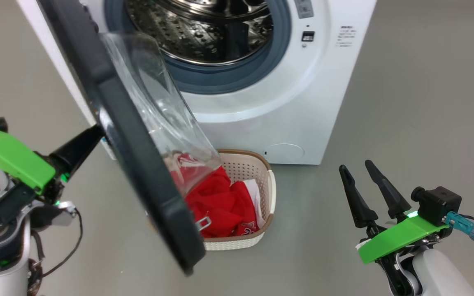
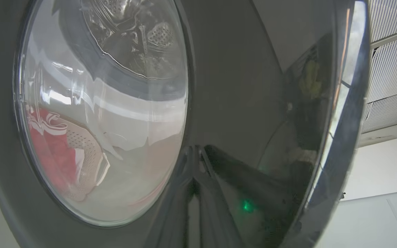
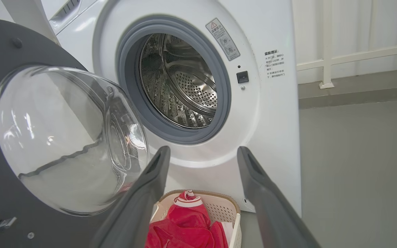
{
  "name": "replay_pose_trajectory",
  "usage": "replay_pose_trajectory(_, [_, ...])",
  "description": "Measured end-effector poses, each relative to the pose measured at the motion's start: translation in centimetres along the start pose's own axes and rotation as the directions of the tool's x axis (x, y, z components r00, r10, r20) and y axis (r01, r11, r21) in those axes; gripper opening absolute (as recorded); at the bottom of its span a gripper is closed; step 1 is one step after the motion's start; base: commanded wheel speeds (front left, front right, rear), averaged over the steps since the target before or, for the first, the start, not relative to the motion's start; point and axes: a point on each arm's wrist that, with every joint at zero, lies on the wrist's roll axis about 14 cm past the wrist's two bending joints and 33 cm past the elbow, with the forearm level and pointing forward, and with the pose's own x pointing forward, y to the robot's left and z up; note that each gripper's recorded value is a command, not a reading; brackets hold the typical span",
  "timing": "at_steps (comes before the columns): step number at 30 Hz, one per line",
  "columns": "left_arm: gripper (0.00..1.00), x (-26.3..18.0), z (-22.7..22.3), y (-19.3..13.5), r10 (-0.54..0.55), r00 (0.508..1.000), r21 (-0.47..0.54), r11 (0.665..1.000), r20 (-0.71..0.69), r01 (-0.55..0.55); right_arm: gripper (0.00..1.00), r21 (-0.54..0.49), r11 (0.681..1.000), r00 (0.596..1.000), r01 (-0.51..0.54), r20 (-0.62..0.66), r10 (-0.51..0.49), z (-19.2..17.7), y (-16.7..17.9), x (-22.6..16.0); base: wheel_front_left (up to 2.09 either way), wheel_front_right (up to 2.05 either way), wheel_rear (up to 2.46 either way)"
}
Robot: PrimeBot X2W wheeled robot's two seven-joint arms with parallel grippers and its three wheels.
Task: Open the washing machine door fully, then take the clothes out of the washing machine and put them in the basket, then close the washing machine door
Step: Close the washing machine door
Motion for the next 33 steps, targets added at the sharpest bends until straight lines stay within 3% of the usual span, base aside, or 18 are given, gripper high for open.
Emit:
replay_pose_trajectory(21, [0.00, 6.8, -1.8, -4.5, -0.135, 0.989, -0.037, 0.990, -0.061, 0.133, 1.00, -0.017, 0.987, 0.985, 0.161, 0.058, -0.160, 2.4, -4.7, -3.9, 0.00, 0.00, 0.00])
replay_pose_trajectory(33, [0.00, 10.4, -2.1, -4.6, -0.156, 0.985, -0.048, 0.987, -0.073, 0.153, 1.00, -0.019, 0.970, 0.969, 0.241, 0.062, -0.239, 2.6, -7.0, -5.7, 0.00, 0.00, 0.00])
